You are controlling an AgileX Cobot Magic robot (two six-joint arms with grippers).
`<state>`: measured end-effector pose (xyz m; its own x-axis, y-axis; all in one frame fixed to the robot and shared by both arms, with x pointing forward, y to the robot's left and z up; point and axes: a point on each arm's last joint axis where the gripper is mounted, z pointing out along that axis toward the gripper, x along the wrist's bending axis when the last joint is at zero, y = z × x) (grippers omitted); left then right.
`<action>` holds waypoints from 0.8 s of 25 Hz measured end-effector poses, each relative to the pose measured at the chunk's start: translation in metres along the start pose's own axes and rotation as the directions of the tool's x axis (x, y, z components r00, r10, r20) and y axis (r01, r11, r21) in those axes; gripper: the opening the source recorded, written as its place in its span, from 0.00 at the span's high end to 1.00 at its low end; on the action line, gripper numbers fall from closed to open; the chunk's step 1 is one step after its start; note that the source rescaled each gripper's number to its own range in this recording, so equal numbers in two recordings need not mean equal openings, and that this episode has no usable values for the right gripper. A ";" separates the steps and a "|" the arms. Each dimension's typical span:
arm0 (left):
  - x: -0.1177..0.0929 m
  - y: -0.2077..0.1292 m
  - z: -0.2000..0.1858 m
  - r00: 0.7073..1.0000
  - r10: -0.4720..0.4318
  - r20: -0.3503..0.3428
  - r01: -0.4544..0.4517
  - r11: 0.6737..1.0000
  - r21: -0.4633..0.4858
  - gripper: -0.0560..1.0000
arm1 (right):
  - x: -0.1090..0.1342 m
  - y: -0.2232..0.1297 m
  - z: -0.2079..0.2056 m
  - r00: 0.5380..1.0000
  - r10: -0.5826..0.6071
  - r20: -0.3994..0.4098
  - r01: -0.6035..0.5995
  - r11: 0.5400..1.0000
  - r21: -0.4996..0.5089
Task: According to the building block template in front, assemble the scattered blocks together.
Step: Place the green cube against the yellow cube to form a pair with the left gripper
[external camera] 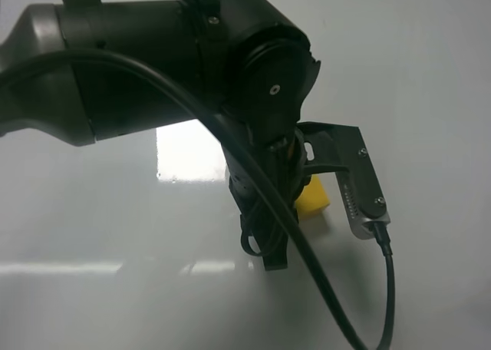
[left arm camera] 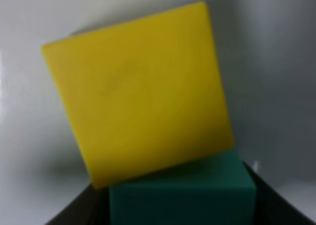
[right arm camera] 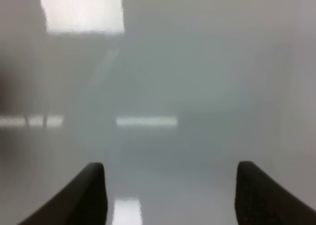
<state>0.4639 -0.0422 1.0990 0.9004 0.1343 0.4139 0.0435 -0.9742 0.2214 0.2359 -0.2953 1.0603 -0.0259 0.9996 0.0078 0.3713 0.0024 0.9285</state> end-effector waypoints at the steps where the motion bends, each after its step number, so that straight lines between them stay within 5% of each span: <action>1: 0.000 0.000 0.000 1.000 -0.008 0.002 0.008 1.000 -0.002 0.94 | 0.000 0.000 0.000 1.000 0.000 0.000 0.000 1.000 0.000; 12: 0.003 0.000 0.000 0.985 -0.172 0.008 0.172 0.985 -0.014 0.94 | 0.000 0.000 0.000 1.000 0.000 0.000 0.000 1.000 0.000; 20: 0.003 0.000 0.000 0.981 -0.192 0.008 0.192 0.981 -0.019 0.94 | 0.000 0.000 0.000 1.000 0.000 0.000 0.000 1.000 0.000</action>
<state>0.4667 -0.0418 1.0999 0.8790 0.3169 0.3563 0.2073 -0.9268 0.3131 0.2359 -0.2953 1.0603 -0.0259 0.9996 0.0078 0.3713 0.0024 0.9285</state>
